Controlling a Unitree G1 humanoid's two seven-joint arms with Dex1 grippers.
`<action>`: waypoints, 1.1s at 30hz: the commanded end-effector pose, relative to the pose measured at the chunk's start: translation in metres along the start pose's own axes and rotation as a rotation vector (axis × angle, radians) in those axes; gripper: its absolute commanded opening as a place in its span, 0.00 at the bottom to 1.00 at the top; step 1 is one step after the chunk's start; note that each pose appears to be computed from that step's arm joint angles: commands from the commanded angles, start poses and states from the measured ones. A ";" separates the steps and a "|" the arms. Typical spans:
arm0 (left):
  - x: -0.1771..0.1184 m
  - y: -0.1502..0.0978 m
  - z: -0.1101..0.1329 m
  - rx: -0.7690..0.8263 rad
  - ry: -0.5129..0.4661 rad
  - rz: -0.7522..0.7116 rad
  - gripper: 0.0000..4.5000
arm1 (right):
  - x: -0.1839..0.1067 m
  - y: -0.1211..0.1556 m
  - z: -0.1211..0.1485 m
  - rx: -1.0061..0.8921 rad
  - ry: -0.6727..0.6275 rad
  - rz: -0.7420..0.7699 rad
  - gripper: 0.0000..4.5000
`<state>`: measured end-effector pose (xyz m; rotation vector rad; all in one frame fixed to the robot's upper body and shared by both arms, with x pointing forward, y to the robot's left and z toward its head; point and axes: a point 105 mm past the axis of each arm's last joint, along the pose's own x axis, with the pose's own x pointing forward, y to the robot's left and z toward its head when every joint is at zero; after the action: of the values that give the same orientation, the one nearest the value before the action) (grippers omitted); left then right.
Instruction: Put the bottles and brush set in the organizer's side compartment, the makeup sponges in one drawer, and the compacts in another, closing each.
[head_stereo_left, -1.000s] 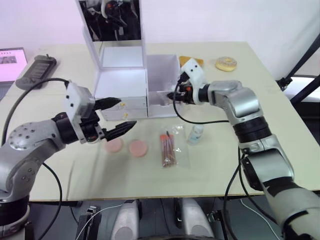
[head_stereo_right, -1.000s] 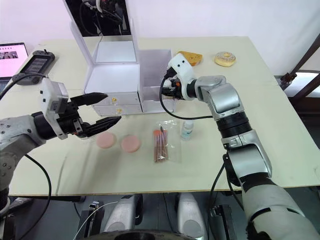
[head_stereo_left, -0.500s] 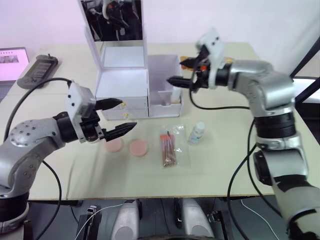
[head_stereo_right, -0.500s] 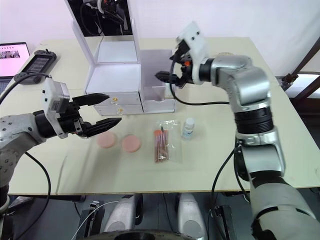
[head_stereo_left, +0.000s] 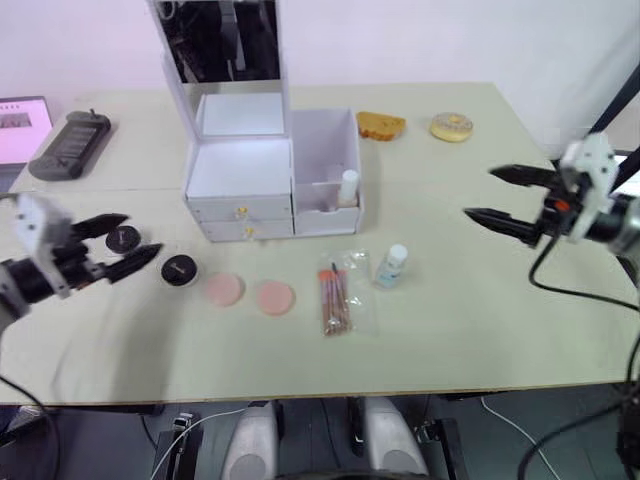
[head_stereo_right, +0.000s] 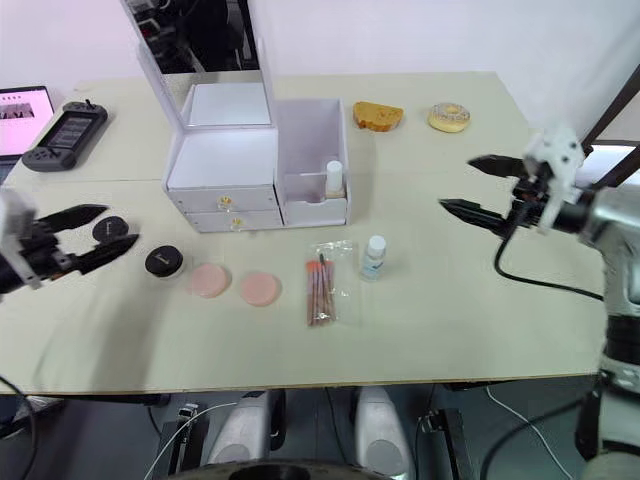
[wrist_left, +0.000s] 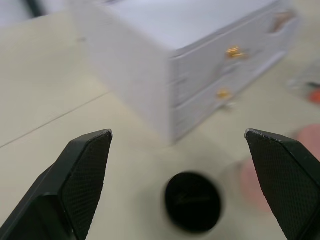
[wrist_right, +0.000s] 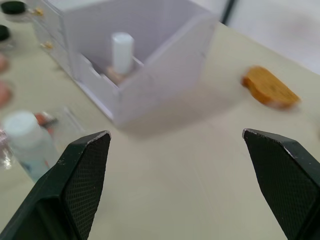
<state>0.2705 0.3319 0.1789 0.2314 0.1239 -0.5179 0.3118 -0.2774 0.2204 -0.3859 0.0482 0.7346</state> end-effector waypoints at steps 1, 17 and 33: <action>-0.030 0.020 -0.012 0.041 0.054 0.068 1.00 | -0.025 -0.012 -0.005 -0.033 0.004 -0.078 0.99; -0.034 0.029 0.003 0.054 0.026 0.069 1.00 | -0.033 -0.003 -0.032 0.049 0.028 -0.077 0.99; 0.055 -0.107 0.101 0.195 -0.068 -0.589 1.00 | 0.021 0.096 0.022 0.070 0.041 0.288 0.99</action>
<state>0.2770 0.2021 0.2398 0.3558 0.0831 -1.0705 0.2651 -0.2040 0.1965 -0.2995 0.2097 0.9757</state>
